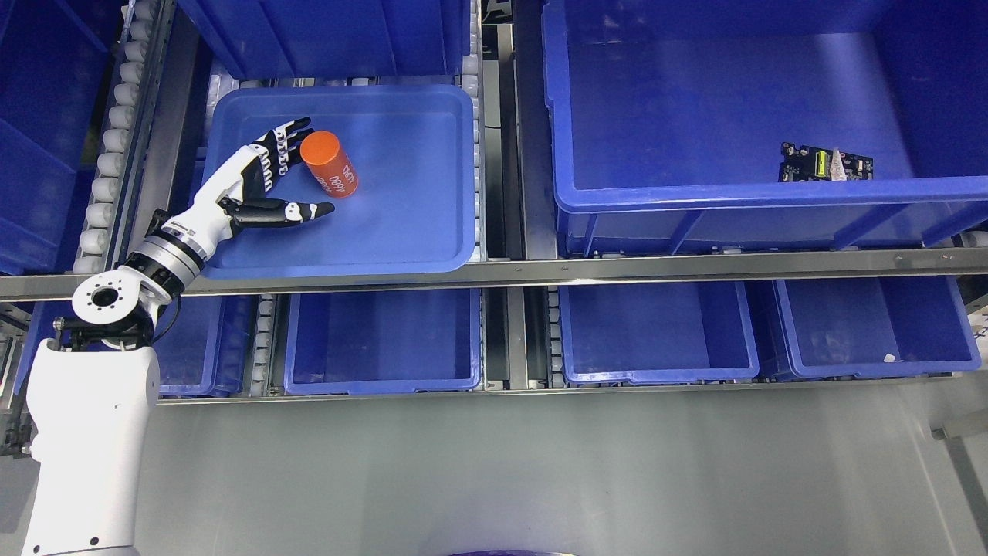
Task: Grab orange capacitor from left shelf to right desk
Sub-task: 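Position the open left hand beside the orange capacitor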
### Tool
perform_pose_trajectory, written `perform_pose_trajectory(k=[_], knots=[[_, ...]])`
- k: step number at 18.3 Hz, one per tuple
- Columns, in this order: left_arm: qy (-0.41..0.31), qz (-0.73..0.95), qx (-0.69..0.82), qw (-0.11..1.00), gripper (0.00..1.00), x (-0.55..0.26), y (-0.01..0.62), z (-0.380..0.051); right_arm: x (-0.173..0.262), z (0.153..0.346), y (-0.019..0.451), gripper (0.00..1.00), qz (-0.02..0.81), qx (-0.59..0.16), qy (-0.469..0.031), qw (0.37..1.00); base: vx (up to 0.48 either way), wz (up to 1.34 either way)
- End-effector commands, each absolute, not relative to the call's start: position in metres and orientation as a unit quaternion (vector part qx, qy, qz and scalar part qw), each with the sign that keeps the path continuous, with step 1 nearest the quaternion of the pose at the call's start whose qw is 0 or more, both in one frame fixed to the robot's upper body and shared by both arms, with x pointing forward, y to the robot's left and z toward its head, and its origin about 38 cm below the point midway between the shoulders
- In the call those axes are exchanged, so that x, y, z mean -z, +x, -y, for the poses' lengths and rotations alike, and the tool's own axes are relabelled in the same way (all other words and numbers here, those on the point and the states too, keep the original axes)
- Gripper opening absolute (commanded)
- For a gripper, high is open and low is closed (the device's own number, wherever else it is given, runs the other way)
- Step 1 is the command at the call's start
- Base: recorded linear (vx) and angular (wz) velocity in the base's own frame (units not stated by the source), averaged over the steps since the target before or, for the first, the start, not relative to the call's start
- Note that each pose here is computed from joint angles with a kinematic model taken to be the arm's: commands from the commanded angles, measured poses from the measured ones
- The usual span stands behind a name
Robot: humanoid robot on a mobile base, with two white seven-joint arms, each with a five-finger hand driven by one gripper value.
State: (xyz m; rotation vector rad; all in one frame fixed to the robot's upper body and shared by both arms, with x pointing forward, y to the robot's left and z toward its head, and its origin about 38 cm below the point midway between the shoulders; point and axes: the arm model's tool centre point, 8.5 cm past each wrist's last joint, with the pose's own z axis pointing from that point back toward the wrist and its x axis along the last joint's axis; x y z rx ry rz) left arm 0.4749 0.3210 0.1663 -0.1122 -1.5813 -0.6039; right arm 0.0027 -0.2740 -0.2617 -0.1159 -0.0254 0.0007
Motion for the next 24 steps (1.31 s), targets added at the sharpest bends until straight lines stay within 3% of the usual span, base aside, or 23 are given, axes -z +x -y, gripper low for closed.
perform_pose_trajectory(k=[1,16,24], knots=[[-0.037,0.731,0.263,0.628,0.92,-0.197,0.479,-0.322,0.261,0.285,-0.004,1.0,0.011,0.003,-0.067,0.998,0.0,0.0],[-0.046,0.712,0.311,0.628,0.91,-0.19,0.454,-0.331,0.261,0.285,-0.004,1.0,0.011,0.003,-0.067,0.998,0.0,0.0],[-0.059,0.71,0.321,0.625,0.75,-0.195,0.447,-0.345,0.261,0.285,-0.004,1.0,0.011,0.003,-0.067,0.998,0.0,0.0]])
